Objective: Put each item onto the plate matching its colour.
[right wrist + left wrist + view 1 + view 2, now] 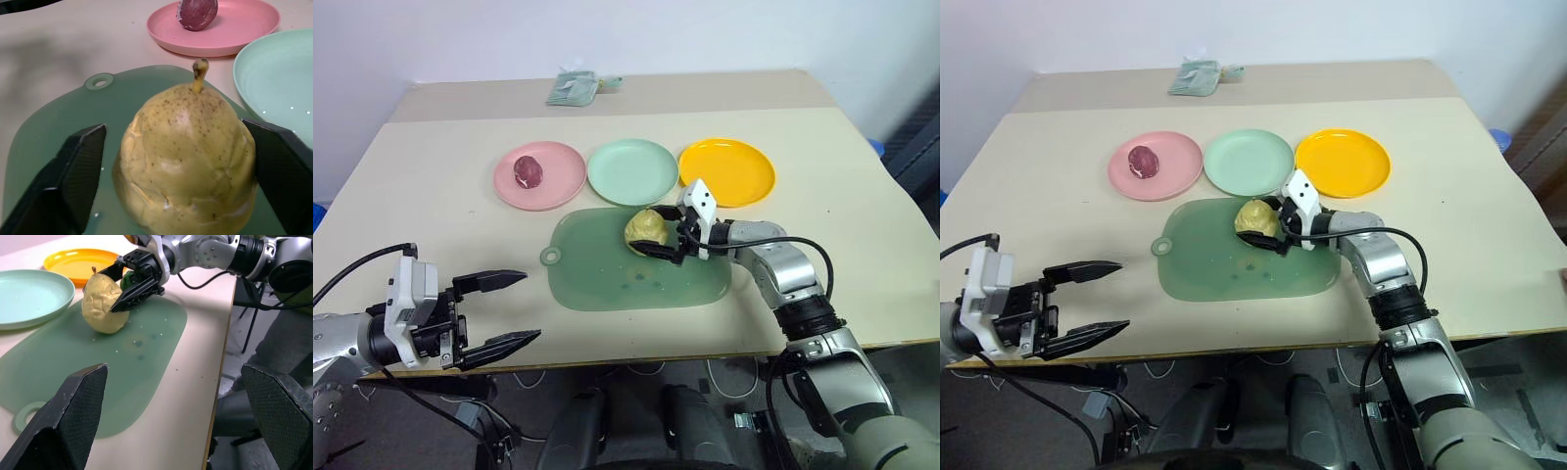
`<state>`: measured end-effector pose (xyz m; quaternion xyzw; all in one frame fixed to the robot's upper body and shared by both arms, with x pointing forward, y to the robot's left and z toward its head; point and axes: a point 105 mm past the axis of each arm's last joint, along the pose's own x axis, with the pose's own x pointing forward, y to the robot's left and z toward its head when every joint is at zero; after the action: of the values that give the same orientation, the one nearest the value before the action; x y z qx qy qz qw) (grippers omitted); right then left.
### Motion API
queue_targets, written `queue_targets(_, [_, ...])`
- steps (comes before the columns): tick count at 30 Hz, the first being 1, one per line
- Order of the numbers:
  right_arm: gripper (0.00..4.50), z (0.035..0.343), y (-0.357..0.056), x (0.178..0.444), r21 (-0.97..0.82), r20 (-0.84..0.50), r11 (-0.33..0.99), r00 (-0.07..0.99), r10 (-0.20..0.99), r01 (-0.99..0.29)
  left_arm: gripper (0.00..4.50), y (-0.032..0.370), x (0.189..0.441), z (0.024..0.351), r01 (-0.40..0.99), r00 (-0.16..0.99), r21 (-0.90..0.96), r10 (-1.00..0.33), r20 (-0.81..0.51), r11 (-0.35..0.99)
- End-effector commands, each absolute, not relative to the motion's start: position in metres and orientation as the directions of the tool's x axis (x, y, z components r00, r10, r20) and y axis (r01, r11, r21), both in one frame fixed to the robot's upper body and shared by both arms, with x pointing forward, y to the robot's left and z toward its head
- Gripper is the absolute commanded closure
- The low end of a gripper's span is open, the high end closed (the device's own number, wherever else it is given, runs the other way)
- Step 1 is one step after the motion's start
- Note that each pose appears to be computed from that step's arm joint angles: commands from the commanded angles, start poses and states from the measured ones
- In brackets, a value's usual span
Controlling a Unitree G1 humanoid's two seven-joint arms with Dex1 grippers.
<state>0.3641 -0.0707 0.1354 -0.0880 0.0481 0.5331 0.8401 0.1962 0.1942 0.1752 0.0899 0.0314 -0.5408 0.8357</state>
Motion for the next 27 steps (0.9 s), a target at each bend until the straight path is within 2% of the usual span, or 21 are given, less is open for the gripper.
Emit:
queue_targets(1, [1.64, 0.147, -0.067, 0.365, -0.138, -0.144, 0.398, 0.416, 0.898, -0.907, 0.00, 0.188, 0.193, 0.181, 0.911, 0.402, 0.153, -0.906, -0.135, 0.382])
queue_targets(6, [1.67, 0.154, -0.073, 0.366, -0.175, -0.127, 0.410, 0.433, 0.892, -0.895, 0.00, 0.187, 0.192, 0.180, 0.906, 0.413, 0.154, -0.901, -0.128, 0.394])
queue_targets(9, [1.67, 0.187, -0.081, 0.369, -0.195, -0.031, 0.441, 0.455, 0.890, -0.876, 0.00, 0.186, 0.193, 0.179, 0.900, 0.425, 0.153, -0.898, -0.111, 0.407])
queue_targets(11, [1.67, 0.215, -0.090, 0.377, -0.213, 0.048, 0.493, 0.495, 0.868, -0.844, 0.00, 0.184, 0.194, 0.178, 0.899, 0.428, 0.151, -0.898, -0.102, 0.411])
queue_targets(13, [1.67, 0.243, -0.114, 0.400, -0.254, 0.114, 0.613, 0.606, 0.787, -0.748, 0.00, 0.181, 0.195, 0.177, 0.897, 0.431, 0.150, -0.898, -0.090, 0.415])
queue_targets(15, [1.67, 0.257, -0.133, 0.417, -0.272, 0.146, 0.689, 0.679, 0.720, -0.672, 0.00, 0.178, 0.196, 0.177, 0.896, 0.433, 0.149, -0.898, -0.081, 0.418])
queue_targets(19, [1.67, 0.259, -0.162, 0.442, -0.303, 0.152, 0.768, 0.767, 0.623, -0.564, 0.00, 0.173, 0.200, 0.177, 0.891, 0.440, 0.155, -0.895, -0.065, 0.427])
queue_targets(23, [1.67, 0.235, -0.181, 0.462, -0.249, 0.092, 0.851, 0.864, 0.496, -0.462, 0.00, 0.164, 0.204, 0.186, 0.887, 0.442, 0.165, -0.896, -0.030, 0.432])
queue_targets(27, [1.67, 0.215, -0.185, 0.468, -0.233, 0.045, 0.884, 0.903, 0.427, -0.406, 0.00, 0.160, 0.205, 0.192, 0.884, 0.446, 0.166, -0.895, -0.015, 0.437])
